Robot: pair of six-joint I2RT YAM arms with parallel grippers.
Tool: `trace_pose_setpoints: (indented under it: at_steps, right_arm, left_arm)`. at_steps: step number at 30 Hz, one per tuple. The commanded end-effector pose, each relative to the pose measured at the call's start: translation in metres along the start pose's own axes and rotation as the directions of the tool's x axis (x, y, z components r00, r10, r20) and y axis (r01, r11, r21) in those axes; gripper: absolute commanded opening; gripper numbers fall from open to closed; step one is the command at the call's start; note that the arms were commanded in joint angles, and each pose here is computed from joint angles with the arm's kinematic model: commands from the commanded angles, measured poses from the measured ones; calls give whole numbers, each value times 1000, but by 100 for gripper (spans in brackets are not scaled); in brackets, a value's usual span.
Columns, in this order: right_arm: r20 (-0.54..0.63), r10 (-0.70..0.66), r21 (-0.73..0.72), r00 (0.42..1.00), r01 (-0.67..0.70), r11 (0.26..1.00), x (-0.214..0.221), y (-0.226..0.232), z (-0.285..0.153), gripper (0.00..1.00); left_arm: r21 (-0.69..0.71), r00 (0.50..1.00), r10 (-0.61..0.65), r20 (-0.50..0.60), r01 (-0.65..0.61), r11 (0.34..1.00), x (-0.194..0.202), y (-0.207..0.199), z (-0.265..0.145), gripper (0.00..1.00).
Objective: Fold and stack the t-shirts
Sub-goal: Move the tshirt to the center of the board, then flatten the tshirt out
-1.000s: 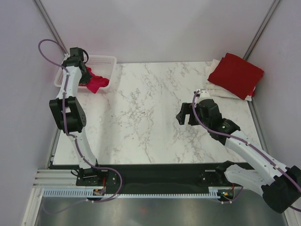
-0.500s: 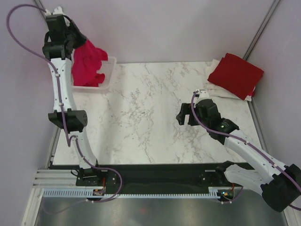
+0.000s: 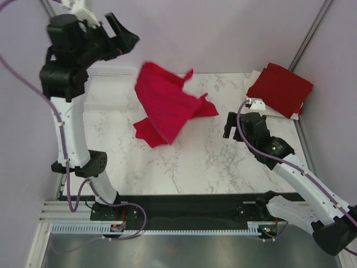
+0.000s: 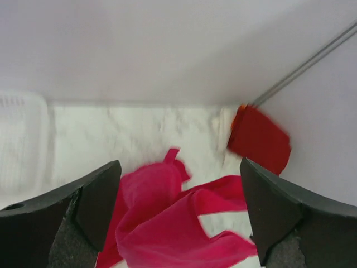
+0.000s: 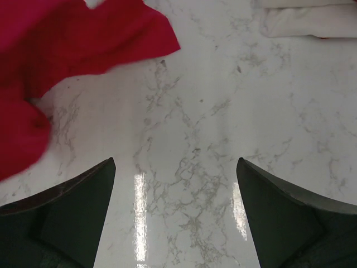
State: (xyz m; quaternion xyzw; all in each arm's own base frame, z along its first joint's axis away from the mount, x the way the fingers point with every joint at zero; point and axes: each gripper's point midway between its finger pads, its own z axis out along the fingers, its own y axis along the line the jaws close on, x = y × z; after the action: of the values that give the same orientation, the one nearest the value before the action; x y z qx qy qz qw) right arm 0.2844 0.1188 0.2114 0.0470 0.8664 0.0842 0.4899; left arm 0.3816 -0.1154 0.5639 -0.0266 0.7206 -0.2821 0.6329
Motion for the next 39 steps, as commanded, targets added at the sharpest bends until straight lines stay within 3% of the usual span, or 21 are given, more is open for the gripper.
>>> trace_pose_setpoints:
  at_steps: [1, 2, 7, 8, 12, 13, 14, 16, 18, 22, 30, 39]
  right_arm:
    - [95, 13, 187, 995, -30, 982, -28, -36, -22, 98]
    - [104, 13, 183, 995, -32, 983, -30, -37, -25, 98]
    - [72, 13, 36, 997, -16, 999, -24, -13, -29, 98]
    - [39, 12, -77, 999, -9, 997, -19, 7, -29, 98]
    - [-99, -9, -281, 995, -20, 959, 16, 45, -24, 98]
    - [-157, -3, -289, 988, -43, 956, 33, 48, -17, 98]
    - [-175, -2, -315, 985, -54, 948, 40, 56, -15, 98]
    - [-237, 9, -365, 971, -98, 926, 61, 71, -8, 98]
    - [-286, 3, -367, 958, -112, 923, 79, 79, 2, 98]
    - [-306, 35, -254, 951, -117, 960, 91, 72, 37, 96]
    - [-373, 38, -233, 927, -133, 963, 118, 88, 102, 80]
    - [-408, 40, -208, 912, -135, 969, 141, 91, 139, 68]
  left_arm:
    - [-267, 914, -35, -405, -81, 960, 128, 59, 23, 95]
    - [-261, 883, -16, -470, -121, 958, 157, 54, 27, 95]
    - [-161, 866, 25, -499, -121, 980, 216, 46, 28, 99]
    - [-165, 862, 17, -507, -116, 980, 226, 49, 27, 99]
    - [-234, 823, -37, -567, -118, 965, 281, 79, 12, 99]
    - [-260, 782, -56, -621, -138, 956, 312, 95, 3, 99]
    - [-258, 791, -53, -610, -135, 957, 316, 98, 1, 99]
    - [-278, 759, -69, -647, -151, 948, 345, 113, -10, 98]
    - [-276, 779, -66, -624, -141, 951, 348, 116, -12, 98]
    - [-246, 757, -86, -647, -101, 964, 371, 115, -19, 98]
    - [-234, 769, -65, -635, -112, 966, 372, 123, -31, 98]
    - [-245, 767, -80, -636, -102, 964, 381, 135, -44, 98]
